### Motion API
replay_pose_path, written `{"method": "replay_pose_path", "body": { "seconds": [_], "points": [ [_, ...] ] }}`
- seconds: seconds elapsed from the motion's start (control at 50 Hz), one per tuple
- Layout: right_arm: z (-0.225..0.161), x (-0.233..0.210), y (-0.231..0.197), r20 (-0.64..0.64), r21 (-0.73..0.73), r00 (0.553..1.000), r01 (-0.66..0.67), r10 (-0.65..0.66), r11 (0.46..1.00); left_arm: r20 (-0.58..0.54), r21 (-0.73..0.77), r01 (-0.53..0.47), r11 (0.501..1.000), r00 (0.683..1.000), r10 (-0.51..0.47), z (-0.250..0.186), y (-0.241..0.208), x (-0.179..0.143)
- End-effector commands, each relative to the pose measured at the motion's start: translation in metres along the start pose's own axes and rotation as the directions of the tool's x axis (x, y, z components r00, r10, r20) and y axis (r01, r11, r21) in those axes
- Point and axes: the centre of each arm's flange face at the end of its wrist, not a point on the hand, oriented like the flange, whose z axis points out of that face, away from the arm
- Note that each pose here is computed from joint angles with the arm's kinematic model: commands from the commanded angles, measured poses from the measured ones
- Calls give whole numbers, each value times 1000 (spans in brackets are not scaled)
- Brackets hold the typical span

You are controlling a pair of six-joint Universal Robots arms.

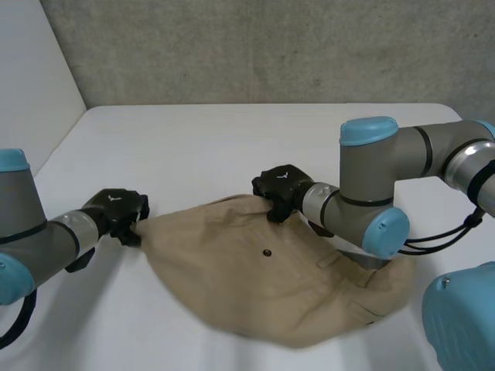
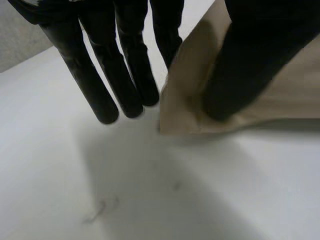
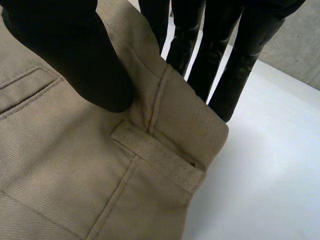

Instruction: Fold the shorts.

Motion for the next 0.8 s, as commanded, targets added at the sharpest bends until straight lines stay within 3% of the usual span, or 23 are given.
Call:
{"method": "replay_pose_path", "body": {
  "seconds": [0.02,0.1,0.18,0.2,0.22,0.26,0.28,0.3,0.36,0.38,0.42,0.52,0.58,0.66,0.7,0.8],
  "points": [
    [-2,19,-40,-120,139,991,74,-57,988,37,98,-58,993,998,55,13,-28,-9],
    [-16,36,-92,-284,313,952,201,-111,928,105,256,-129,958,989,105,18,-74,-12],
    [-41,52,-149,-479,454,867,375,-133,808,266,455,-208,866,960,91,14,-136,-15],
    [-54,56,-172,-545,492,828,445,-134,749,303,498,-226,837,950,77,10,-150,-15],
    [-60,57,-181,-574,504,808,477,-133,720,373,587,-259,767,927,27,-1,-180,-16],
    [-74,60,-201,-631,529,766,538,-120,657,426,678,-289,676,904,-40,-19,-211,-16],
    [-87,60,-220,-668,553,737,584,-102,594,449,718,-309,623,890,-76,-30,-225,-16],
    [-94,61,-228,-684,564,724,602,-89,565,476,782,-341,522,867,-146,-51,-250,-18],
    [-119,59,-254,-713,598,699,643,-48,477,480,842,-374,388,849,-223,-82,-276,-16],
    [-124,58,-258,-716,603,696,649,-43,465,473,864,-390,319,844,-251,-100,-288,-14],
    [-130,57,-263,-718,607,694,654,-40,453,465,873,-390,293,847,-257,-109,-293,-10],
    [-135,52,-260,-710,605,702,650,-59,460,449,872,-365,326,862,-235,-109,-285,1],
    [-133,50,-251,-698,597,712,639,-80,484,433,857,-334,393,879,-197,-97,-266,14],
    [-114,45,-218,-651,566,744,605,-147,560,421,797,-295,526,897,-135,-74,-226,25],
    [-100,40,-189,-610,532,770,575,-189,621,410,745,-274,608,907,-94,-61,-197,32],
    [-76,29,-121,-516,411,819,495,-252,766,372,623,-232,747,928,-23,-43,-137,46]
  ]
}}
